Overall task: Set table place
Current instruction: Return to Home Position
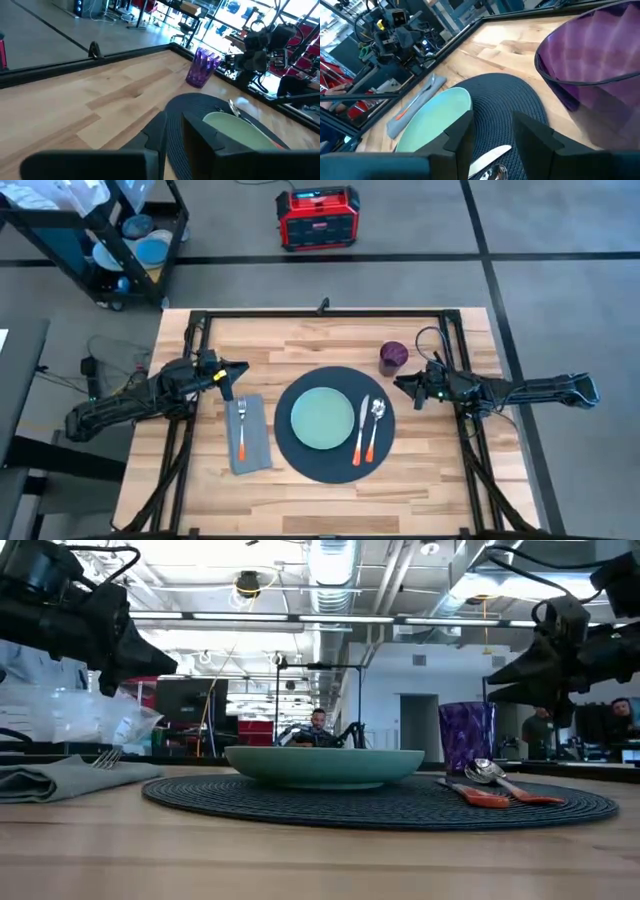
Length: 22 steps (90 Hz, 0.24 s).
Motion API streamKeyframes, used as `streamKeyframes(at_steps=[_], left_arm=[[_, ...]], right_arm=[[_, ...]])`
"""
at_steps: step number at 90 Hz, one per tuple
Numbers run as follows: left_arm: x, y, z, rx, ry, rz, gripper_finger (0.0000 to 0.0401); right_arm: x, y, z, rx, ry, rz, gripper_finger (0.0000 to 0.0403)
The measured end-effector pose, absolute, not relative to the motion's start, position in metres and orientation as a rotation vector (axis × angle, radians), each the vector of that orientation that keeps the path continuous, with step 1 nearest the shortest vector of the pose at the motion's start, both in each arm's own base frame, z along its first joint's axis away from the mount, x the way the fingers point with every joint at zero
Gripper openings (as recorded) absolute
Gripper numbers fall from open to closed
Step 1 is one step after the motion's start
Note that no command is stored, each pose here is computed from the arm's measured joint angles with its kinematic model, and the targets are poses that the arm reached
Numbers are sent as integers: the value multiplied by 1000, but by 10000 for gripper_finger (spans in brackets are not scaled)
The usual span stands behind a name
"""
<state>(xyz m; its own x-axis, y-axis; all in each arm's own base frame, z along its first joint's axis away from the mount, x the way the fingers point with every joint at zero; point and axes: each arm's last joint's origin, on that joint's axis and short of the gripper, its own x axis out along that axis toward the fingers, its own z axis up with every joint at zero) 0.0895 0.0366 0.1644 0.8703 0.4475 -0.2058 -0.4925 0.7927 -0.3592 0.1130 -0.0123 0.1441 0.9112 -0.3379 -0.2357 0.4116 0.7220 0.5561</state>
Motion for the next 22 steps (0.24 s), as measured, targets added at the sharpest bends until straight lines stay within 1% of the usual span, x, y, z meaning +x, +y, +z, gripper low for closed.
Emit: streamKeyframes(at_steps=[22], left_arm=[[90,37,164,-418,112,507,38]], right_arm=[[113,-12,144,646,117,-415,121]])
